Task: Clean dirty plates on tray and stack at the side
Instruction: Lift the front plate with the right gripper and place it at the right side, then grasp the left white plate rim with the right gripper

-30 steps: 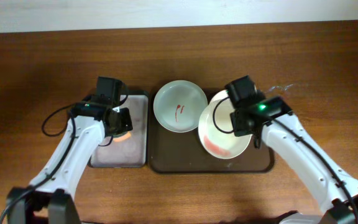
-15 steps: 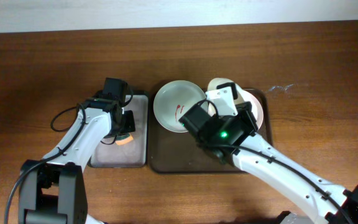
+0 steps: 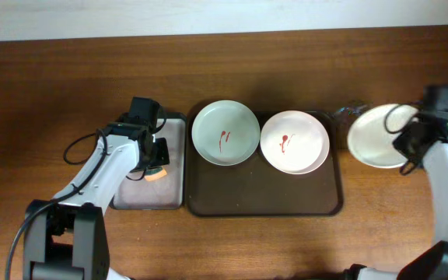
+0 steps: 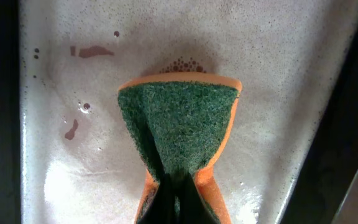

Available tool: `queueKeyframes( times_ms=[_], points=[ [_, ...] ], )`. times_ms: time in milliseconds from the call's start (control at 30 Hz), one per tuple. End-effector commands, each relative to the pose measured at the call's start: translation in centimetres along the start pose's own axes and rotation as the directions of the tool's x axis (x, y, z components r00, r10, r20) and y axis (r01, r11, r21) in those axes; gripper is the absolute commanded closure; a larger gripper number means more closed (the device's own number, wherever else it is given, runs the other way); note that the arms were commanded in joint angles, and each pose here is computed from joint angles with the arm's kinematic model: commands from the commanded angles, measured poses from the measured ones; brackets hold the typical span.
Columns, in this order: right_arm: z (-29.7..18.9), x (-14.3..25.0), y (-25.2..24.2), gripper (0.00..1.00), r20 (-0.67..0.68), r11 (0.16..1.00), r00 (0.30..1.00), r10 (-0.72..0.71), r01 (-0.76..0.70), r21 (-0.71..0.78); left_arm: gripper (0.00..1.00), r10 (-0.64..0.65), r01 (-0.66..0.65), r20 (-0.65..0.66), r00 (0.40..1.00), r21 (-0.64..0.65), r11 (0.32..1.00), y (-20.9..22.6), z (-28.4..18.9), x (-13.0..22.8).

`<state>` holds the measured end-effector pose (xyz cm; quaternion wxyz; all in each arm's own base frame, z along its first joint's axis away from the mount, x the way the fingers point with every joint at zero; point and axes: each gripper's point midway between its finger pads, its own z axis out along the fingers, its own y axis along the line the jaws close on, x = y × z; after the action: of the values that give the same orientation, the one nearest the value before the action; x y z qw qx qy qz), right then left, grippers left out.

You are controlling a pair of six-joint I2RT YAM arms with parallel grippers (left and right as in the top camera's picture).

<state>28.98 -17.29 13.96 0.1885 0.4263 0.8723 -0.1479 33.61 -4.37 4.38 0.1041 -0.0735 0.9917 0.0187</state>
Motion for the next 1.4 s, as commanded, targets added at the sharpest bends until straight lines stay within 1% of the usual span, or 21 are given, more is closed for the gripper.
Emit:
queueKeyframes(
  times_ms=[0, 67, 100, 133, 167, 200, 233, 267, 300, 367, 433, 500, 533, 633, 733, 867, 933, 1167, 1267, 1300, 1367],
  points=[
    [3.1, 0.0, -0.5, 0.96, -0.126, 0.993, 0.989, 0.076, -0.086, -0.079, 1.00, 0.011, -0.011, 0.001, 1.000, -0.008, 1.000, 0.3, 0.1, -0.1],
    [4.8, 0.4, -0.9, 0.96, -0.169, 0.992, 0.981, 0.090, -0.103, -0.073, 1.00, 0.011, -0.011, 0.000, 1.000, -0.008, 1.000, 0.3, 0.1, -0.1],
    [5.3, 0.3, -0.8, 0.92, -0.172, 0.992, 0.981, 0.090, -0.104, -0.072, 1.00, 0.011, -0.011, 0.001, 1.000, -0.008, 1.000, 0.3, 0.1, -0.1],
    [5.4, 0.1, -0.6, 0.84, -0.165, 0.991, 0.982, 0.092, -0.106, -0.080, 1.00, 0.011, -0.011, 0.001, 1.000, -0.008, 1.000, 0.3, 0.1, -0.1],
    [5.3, 0.0, -0.4, 0.73, -0.164, 0.990, 0.982, 0.093, -0.110, -0.094, 1.00, 0.011, -0.011, 0.001, 1.000, -0.008, 1.000, 0.3, 0.1, -0.1],
    [5.2, -0.1, 0.7, 0.43, -0.174, 0.982, 0.981, 0.084, -0.111, -0.154, 1.00, 0.011, -0.011, 0.001, 1.000, -0.008, 1.000, 0.3, 0.1, -0.1],
    [4.7, 0.2, 2.6, 0.38, -0.193, 0.960, 0.981, 0.026, -0.079, -0.269, 1.00, 0.011, -0.011, 0.001, 1.000, -0.008, 1.000, 0.3, 0.1, -0.1],
    [3.3, 0.7, 5.8, 0.38, -0.199, 0.890, 0.977, -0.080, -0.020, -0.456, 1.00, 0.011, -0.011, 0.001, 1.000, -0.008, 1.000, 0.3, 0.1, -0.1],
    [1.5, 1.4, 8.8, 0.38, -0.164, 0.787, 0.967, -0.193, 0.053, -0.615, 1.00, 0.010, -0.010, 0.002, 1.000, -0.008, 1.000, 0.3, 0.1, -0.1],
    [-1.1, 3.4, 12.6, 0.37, -0.083, 0.639, 0.933, -0.349, 0.172, -0.750, 1.00, 0.011, -0.011, 0.002, 1.000, -0.008, 1.000, 0.3, 0.1, -0.1],
    [-2.8, 6.0, 15.8, 0.36, 0.014, 0.545, 0.872, -0.489, 0.319, -0.776, 1.00, 0.011, -0.011, 0.002, 1.000, -0.008, 1.000, 0.3, 0.1, -0.1],
    [-4.1, 8.4, 18.7, 0.35, 0.085, 0.492, 0.813, -0.575, 0.427, -0.759, 1.00, 0.010, -0.010, 0.002, 1.000, -0.008, 1.000, 0.3, 0.1, -0.1],
    [-5.1, 10.0, 20.6, 0.35, 0.142, 0.442, 0.774, -0.617, 0.490, -0.752, 1.00, 0.010, -0.010, 0.002, 1.000, -0.008, 1.000, 0.3, 0.1, -0.1],
    [-6.6, 12.5, 24.6, 0.35, 0.281, 0.363, 0.687, -0.671, 0.634, -0.683, 1.00, 0.010, -0.010, 0.002, 1.000, -0.008, 1.000, 0.3, 0.1, -0.1],
    [-7.9, 15.1, 27.7, 0.32, 0.353, 0.282, 0.619, -0.701, 0.696, -0.660, 1.00, 0.011, -0.011, 0.002, 1.000, -0.008, 1.000, 0.3, 0.1, -0.1],
    [-10.5, 13.6, 30.2, 0.29, 0.360, 0.260, 0.583, -0.729, 0.721, -0.642, 1.00, 0.010, -0.010, 0.001, 1.000, -0.007, 1.000, 0.2, 0.1, -0.1],
    [-10.0, 13.4, 31.1, 0.30, 0.341, 0.263, 0.579, -0.740, 0.717, -0.646, 1.00, 0.010, -0.010, 0.001, 1.000, -0.007, 1.000, 0.2, 0.1, -0.1],
    [-2.7, 19.1, 32.6, 0.36, 0.194, 0.264, 0.505, -0.841, 0.696, -0.668, 1.00, 0.010, -0.010, 0.000, 1.000, -0.005, 1.000, 0.2, 0.1, -0.1],
    [-1.5, 21.4, 33.1, 0.43, 0.174, 0.243, 0.468, -0.867, 0.701, -0.671, 1.00, 0.011, -0.011, -0.003, 1.000, 0.005, 1.000, 0.0, 0.1, 0.0],
    [-1.4, 21.8, 33.0, 0.53, 0.170, 0.241, 0.460, -0.872, 0.703, -0.669, 1.00, 0.011, -0.011, -0.004, 1.000, 0.010, 1.000, -0.1, 0.1, 0.0],
    [-1.5, 22.1, 32.9, 0.61, 0.152, 0.256, 0.468, -0.871, 0.695, -0.673, 1.00, 0.011, -0.011, -0.004, 1.000, 0.010, 1.000, -0.1, 0.1, 0.0]
  ],
)
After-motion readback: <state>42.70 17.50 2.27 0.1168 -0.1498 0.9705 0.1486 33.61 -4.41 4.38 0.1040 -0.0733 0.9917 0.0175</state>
